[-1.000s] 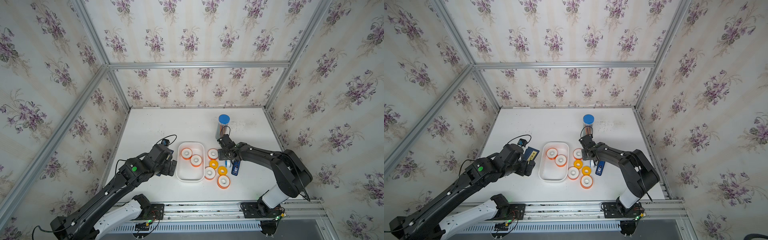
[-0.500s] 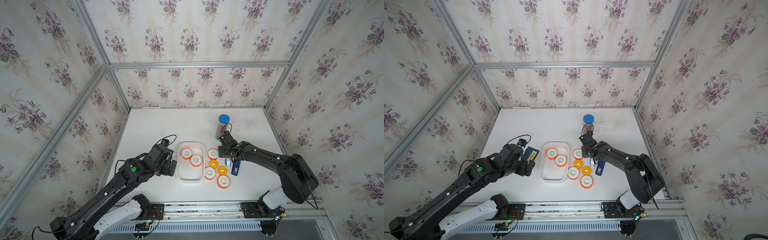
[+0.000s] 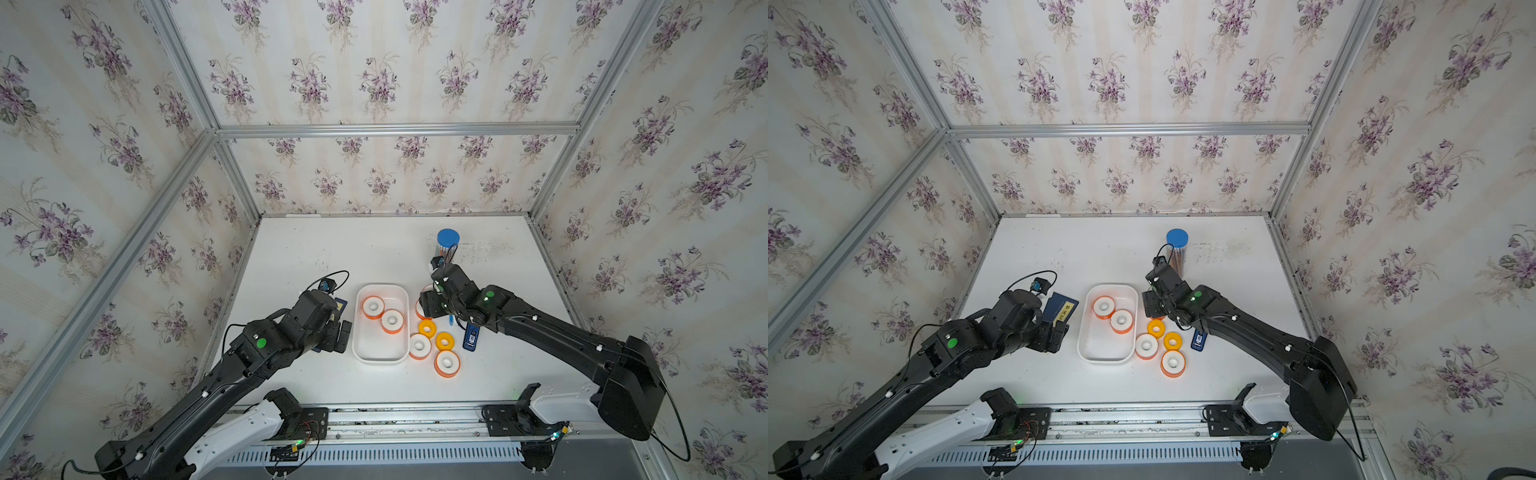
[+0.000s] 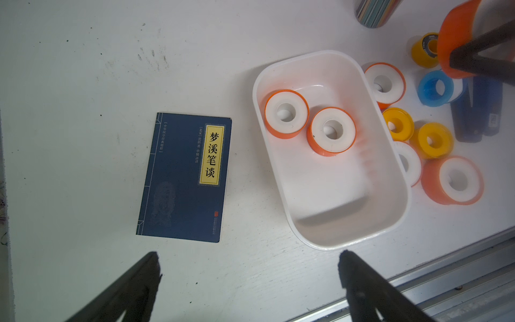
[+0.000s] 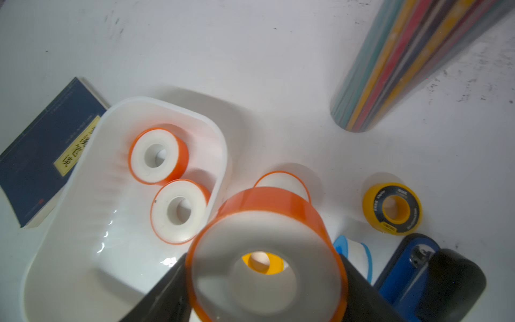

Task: Put the sealing tape into the storage box
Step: Pick up the sealing tape at the center of the board, then place the sealing tape in the storage box, then pick up the sealing tape at the center of the board.

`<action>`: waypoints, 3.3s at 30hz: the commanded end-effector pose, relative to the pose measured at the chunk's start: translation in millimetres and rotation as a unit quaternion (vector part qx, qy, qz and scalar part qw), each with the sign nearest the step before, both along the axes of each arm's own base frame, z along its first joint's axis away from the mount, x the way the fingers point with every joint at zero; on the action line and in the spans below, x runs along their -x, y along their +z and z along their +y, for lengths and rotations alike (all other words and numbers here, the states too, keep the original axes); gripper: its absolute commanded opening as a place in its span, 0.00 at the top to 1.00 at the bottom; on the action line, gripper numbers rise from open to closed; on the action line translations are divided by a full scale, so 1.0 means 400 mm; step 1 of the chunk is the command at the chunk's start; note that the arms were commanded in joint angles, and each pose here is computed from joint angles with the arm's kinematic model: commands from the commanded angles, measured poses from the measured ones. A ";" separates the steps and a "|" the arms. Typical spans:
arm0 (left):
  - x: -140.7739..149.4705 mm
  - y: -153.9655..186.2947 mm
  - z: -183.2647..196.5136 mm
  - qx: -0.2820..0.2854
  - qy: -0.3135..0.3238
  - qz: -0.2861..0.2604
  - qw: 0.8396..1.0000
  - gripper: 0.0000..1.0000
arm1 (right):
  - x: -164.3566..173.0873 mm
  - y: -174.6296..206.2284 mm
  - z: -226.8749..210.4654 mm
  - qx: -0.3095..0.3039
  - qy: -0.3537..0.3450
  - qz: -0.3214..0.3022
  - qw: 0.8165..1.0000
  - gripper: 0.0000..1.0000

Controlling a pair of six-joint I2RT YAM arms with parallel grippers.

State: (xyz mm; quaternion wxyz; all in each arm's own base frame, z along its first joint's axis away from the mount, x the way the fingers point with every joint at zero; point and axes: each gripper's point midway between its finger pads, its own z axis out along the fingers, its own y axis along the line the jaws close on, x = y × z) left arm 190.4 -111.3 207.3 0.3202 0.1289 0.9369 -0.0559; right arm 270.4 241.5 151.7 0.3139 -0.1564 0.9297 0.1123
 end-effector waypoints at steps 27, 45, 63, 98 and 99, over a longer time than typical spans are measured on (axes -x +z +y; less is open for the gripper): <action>0.006 0.047 0.035 0.022 0.023 -0.050 0.998 0.00 | 0.171 -0.195 0.358 -0.030 0.157 0.114 0.980 0.34; 0.006 0.044 0.032 0.021 0.021 -0.047 0.998 0.00 | 0.149 -0.260 0.427 -0.008 0.162 0.126 0.979 0.32; 0.007 0.038 0.029 0.018 0.018 -0.043 0.999 0.00 | 0.116 -0.271 0.431 0.033 0.150 0.097 0.983 0.16; 0.027 0.040 -0.214 0.105 -0.129 0.018 0.986 0.11 | 0.008 0.001 -0.264 -0.147 -0.160 -0.123 0.968 0.18; 0.029 0.036 -0.233 0.098 -0.135 0.023 0.986 0.12 | 0.008 -0.007 -0.287 -0.150 -0.174 -0.127 0.965 0.18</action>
